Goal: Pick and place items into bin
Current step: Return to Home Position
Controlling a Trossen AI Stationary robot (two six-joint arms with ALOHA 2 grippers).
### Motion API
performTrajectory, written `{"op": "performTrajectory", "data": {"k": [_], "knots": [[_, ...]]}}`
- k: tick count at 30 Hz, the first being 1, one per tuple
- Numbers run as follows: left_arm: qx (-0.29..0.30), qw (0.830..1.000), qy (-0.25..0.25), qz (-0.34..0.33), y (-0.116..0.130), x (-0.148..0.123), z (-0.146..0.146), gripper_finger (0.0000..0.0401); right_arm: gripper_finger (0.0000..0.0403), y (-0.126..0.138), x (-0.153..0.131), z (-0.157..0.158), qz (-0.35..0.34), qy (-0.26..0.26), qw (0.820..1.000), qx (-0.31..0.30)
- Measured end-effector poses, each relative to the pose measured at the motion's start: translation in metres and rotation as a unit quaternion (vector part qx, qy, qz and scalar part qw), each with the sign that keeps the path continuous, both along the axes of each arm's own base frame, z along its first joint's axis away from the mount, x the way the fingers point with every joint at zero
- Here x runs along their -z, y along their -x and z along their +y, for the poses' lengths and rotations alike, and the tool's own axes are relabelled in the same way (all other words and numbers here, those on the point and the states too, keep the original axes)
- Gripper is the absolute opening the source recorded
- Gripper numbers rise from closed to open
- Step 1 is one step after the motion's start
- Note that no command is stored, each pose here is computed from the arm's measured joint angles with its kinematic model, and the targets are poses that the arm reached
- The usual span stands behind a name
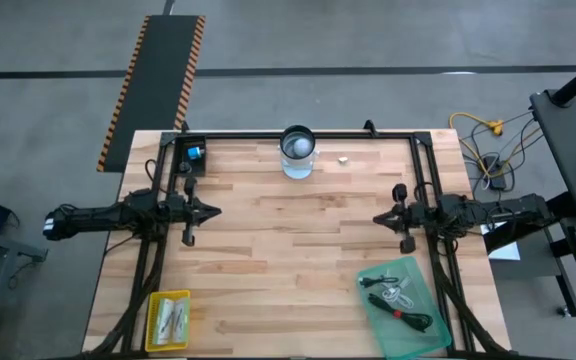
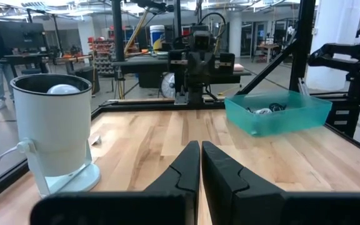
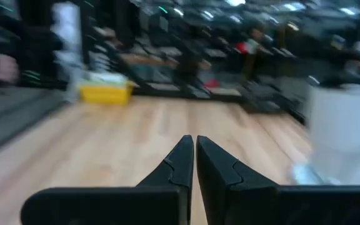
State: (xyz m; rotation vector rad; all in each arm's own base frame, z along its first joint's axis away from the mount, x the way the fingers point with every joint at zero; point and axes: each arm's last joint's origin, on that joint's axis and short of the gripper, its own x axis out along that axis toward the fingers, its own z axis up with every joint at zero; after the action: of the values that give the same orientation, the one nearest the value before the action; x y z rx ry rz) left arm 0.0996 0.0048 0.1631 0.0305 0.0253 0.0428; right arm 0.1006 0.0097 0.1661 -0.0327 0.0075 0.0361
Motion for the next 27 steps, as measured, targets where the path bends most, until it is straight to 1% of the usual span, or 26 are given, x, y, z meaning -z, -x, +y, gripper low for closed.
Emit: {"op": "performTrajectory", "data": {"k": [1, 5, 9, 13, 18, 27], "knots": [[0.0, 1.0, 0.0, 0.0, 0.0, 0.0, 0.0, 0.0, 0.0008, 0.0012, -0.0014, 0.0007, -0.009, 0.001, 1.0, -0.014], [0.001, 1.0, 0.001, 0.003, -0.0003, 0.0004, 0.0, 0.0, 0.0008, 0.0041, -0.0036, -0.0003, -0.023, 0.009, 1.0, -0.007], [0.0, 1.0, 0.009, 0.003, -0.0005, 0.0006, 0.0, 0.0, 0.0009, 0.0035, -0.0026, -0.0009, -0.017, 0.009, 1.0, 0.006], [0.0, 1.0, 0.013, 0.006, -0.0008, 0.0011, 0.0, 0.0, 0.0009, 0.0035, -0.0024, -0.0007, -0.016, 0.001, 1.0, 0.003], [0.0, 1.0, 0.013, 0.008, -0.0011, 0.0014, 0.0, 0.0, 0.0009, 0.0035, -0.0023, -0.0007, -0.016, 0.012, 1.0, 0.002], [0.0, 1.0, 0.013, 0.004, -0.0011, 0.0006, 0.0, 0.0, 0.0009, 0.0031, -0.0018, -0.0007, -0.013, 0.014, 1.0, 0.002]]}}
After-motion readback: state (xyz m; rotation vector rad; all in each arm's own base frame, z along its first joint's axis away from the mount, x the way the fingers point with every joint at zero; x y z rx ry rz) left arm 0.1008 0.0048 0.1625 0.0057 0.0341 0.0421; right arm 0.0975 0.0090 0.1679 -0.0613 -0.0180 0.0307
